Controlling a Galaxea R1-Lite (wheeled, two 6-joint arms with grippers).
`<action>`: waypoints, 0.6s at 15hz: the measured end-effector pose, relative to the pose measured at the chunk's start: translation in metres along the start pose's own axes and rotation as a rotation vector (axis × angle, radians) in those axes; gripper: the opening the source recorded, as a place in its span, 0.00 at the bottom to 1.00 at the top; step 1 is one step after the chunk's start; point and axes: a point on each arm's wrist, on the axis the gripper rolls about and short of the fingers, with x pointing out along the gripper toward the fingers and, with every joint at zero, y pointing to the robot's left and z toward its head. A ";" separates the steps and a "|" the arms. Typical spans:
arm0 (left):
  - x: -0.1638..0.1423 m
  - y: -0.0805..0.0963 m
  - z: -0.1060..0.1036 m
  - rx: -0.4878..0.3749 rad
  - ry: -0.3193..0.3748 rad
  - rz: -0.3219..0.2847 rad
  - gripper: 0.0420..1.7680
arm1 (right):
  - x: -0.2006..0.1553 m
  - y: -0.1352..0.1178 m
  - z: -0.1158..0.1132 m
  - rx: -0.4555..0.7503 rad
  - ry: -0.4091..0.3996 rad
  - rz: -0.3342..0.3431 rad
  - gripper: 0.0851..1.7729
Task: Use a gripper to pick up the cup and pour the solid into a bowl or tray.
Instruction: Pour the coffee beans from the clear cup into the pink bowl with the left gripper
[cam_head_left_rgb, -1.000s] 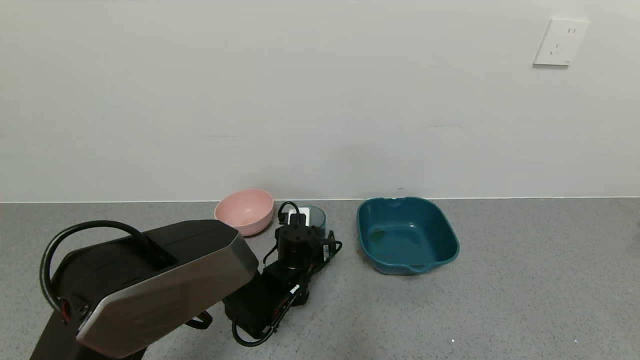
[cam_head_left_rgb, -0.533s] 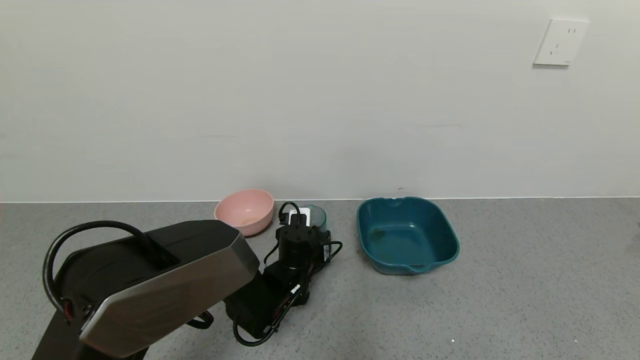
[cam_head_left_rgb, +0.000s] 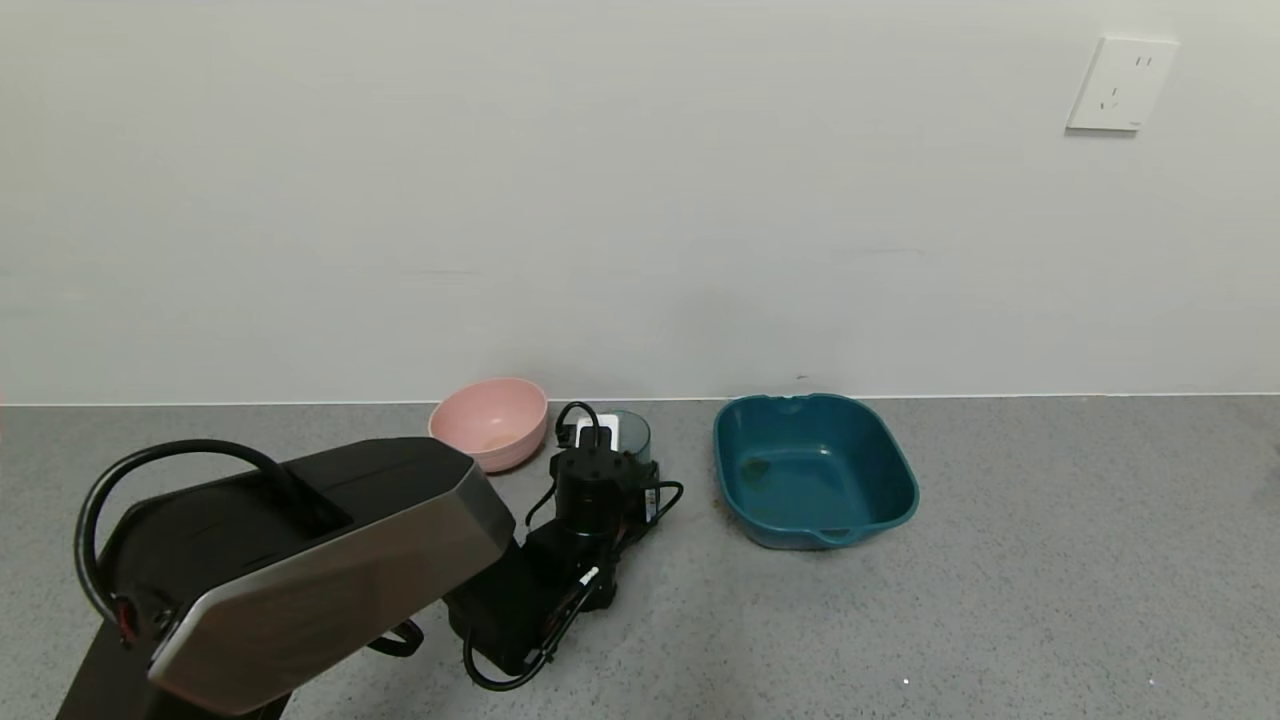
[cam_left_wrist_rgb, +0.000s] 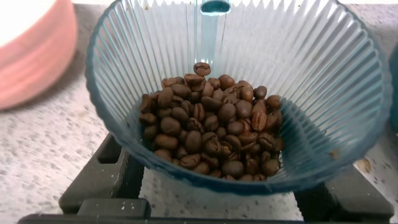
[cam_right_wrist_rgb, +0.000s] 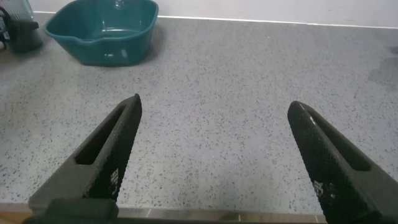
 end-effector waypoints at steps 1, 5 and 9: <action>0.001 0.002 0.003 0.012 0.005 0.009 0.74 | 0.000 0.000 0.000 0.000 0.000 0.000 0.96; -0.004 0.011 0.023 0.041 0.031 0.032 0.74 | 0.000 0.000 0.000 0.000 0.000 0.000 0.96; -0.016 0.017 0.059 0.082 0.037 0.044 0.74 | 0.000 0.000 0.000 0.000 0.000 0.000 0.96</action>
